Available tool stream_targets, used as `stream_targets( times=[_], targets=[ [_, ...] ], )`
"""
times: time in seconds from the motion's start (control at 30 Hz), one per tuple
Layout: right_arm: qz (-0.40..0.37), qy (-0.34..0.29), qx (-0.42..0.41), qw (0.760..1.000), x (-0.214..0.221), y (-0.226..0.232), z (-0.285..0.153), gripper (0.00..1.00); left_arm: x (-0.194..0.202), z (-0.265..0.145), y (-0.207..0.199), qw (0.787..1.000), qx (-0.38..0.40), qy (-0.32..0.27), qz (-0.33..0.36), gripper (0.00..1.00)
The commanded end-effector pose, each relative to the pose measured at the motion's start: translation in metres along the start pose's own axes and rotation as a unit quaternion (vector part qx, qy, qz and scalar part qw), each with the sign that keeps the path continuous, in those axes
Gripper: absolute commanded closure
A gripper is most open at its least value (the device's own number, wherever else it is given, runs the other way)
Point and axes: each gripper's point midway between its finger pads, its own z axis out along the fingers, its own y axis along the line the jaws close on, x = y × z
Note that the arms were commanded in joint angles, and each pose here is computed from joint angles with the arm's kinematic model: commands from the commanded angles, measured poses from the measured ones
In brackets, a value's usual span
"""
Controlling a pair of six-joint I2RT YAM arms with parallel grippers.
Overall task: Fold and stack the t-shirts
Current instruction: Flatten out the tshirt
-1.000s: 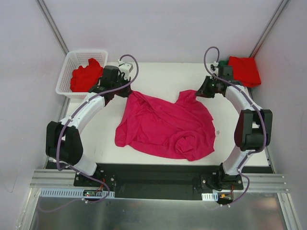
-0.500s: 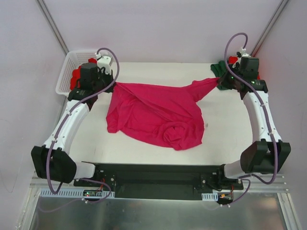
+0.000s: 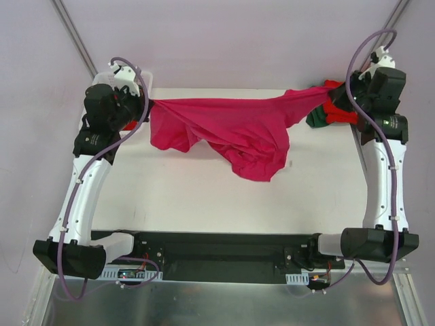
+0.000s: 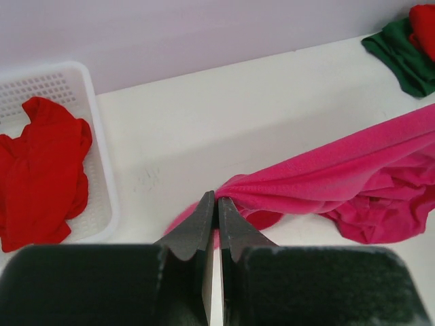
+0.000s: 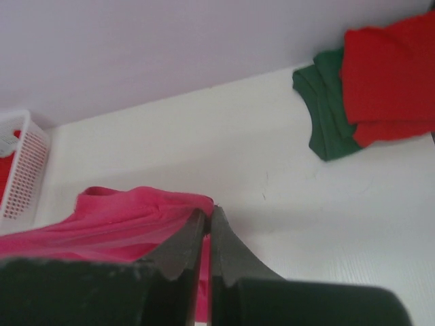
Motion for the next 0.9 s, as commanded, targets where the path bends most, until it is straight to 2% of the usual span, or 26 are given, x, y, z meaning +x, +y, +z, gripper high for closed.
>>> stream_targets(
  times=[0.0,0.17,0.43,0.7,0.87],
  targets=[
    [-0.02,-0.127,-0.041,0.991,-0.083,0.029,-0.046,0.99,-0.046,-0.017,0.006,0.998,-0.017,-0.058,0.008,1.0],
    [-0.026,-0.179,-0.032,0.983,-0.116,0.03,-0.08,0.99,-0.069,-0.041,0.009,0.994,-0.039,-0.094,0.036,1.0],
    [-0.037,-0.22,-0.042,0.974,-0.136,0.041,-0.114,0.99,-0.114,-0.073,0.005,0.985,-0.055,-0.148,0.067,1.0],
    [-0.038,-0.247,-0.023,0.968,-0.156,0.034,-0.12,0.99,-0.152,-0.082,0.01,0.978,-0.072,-0.178,0.086,1.0],
    [-0.056,-0.266,-0.067,0.96,-0.174,0.055,-0.128,0.99,-0.163,-0.074,-0.002,0.979,-0.034,-0.185,0.073,1.0]
  ],
)
